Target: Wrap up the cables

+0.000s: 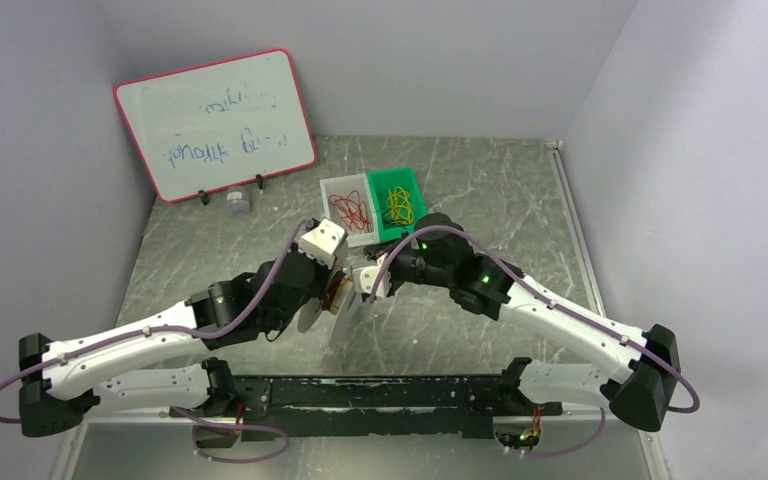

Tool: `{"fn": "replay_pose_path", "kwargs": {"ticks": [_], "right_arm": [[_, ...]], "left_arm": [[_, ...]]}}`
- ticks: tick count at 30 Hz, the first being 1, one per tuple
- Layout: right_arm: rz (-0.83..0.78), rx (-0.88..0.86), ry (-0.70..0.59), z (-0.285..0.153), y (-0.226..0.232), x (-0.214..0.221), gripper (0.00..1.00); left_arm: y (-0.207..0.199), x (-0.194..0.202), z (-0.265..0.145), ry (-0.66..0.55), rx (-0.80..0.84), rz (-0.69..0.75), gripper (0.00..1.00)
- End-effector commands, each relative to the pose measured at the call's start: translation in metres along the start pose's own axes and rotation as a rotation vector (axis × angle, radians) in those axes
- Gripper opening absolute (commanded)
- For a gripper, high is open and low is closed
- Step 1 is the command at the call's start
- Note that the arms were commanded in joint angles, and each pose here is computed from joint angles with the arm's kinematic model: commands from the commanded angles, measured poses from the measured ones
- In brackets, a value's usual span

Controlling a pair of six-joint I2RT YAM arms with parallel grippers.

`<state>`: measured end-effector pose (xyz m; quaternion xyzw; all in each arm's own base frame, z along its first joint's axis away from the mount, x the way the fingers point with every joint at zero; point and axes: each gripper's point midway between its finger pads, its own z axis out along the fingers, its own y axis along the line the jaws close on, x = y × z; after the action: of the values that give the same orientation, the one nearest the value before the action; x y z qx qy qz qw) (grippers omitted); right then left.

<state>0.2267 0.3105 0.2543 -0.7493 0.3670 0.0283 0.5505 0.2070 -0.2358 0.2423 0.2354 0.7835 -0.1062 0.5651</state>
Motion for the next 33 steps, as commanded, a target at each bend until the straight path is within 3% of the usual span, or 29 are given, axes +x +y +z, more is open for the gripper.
{"fn": "replay_pose_path", "kwargs": {"ticks": [1, 23, 33], "right_arm": [[0.098, 0.247, 0.065, -0.024, -0.058, 0.035, 0.00], [0.622, 0.098, -0.238, 0.003, 0.057, 0.026, 0.00], [0.774, 0.011, -0.344, 0.012, 0.109, 0.021, 0.00]], "left_arm": [[0.008, 0.041, -0.021, 0.113, 0.076, 0.184, 0.07], [-0.010, -0.035, -0.087, -0.270, 0.419, 0.162, 0.07], [-0.022, -0.069, -0.111, -0.389, 0.529, 0.137, 0.07]]}}
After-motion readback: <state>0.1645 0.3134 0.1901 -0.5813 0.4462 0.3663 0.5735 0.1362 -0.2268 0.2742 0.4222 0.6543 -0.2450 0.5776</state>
